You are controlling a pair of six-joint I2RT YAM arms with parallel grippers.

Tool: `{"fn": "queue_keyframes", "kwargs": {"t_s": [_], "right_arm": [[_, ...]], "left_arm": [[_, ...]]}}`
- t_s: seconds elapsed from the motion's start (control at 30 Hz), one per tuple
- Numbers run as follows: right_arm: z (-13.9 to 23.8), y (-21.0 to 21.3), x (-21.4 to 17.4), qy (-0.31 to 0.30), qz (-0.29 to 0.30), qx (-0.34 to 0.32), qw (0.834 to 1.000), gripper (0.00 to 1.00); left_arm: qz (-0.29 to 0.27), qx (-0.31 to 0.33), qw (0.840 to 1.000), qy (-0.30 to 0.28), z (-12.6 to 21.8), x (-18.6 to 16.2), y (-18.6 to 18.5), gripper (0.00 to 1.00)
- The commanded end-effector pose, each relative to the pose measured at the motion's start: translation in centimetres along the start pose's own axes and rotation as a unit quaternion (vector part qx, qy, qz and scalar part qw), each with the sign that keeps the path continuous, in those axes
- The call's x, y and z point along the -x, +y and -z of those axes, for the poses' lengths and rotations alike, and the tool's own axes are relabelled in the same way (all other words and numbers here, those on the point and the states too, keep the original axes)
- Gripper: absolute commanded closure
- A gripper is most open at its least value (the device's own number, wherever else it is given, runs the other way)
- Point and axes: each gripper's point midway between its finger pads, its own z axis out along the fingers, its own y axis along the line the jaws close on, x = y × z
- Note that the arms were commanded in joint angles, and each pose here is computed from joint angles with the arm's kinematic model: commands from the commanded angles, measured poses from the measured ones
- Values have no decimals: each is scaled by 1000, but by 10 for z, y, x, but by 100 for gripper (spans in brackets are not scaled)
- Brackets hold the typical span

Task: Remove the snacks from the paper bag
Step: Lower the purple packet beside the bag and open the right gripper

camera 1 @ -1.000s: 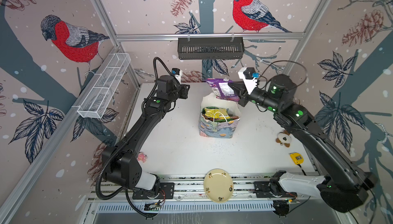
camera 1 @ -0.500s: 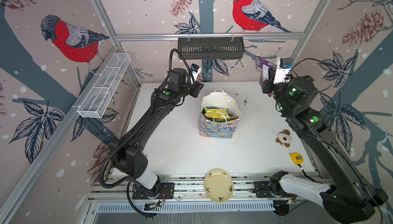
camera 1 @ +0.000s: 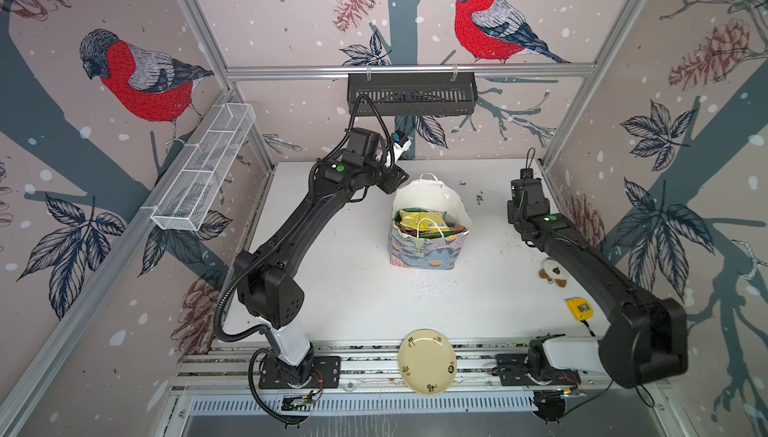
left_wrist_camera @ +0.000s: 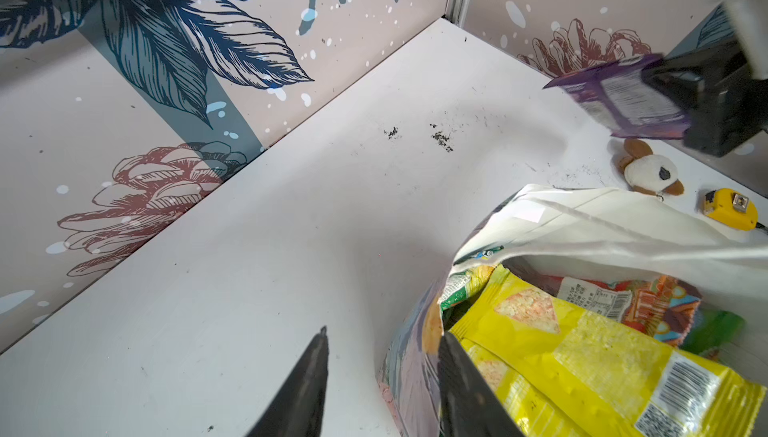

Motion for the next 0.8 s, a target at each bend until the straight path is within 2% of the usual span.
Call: {"fn": "queue_keyframes", "kwargs": {"t_s": [0.0,0.17,0.47,0.53,0.67,0.77], "right_arm": [[-20,18,-6,17,-28,18,999,99],[-45,44,-21,51,-28,47,997,99],[-56,72,-22,67,-45,102,992,98],[-56,80,-23,73,-45,123,989,94],[-51,94,-22,79,-57,164,982,71],[-41,97,-17,76,-76,193,975,62]], "left_arm": [[-24,-18,999,26,-1,-8,-8,56],[-40,-27,998,49,-5,-13,-14,56],[-55,-37,995,81,-12,-23,-20,57],[-57,-36,994,84,-15,-24,-19,58],[-63,-40,993,91,-19,-23,-21,58],[-72,-45,992,96,-21,-22,-24,58]]}}
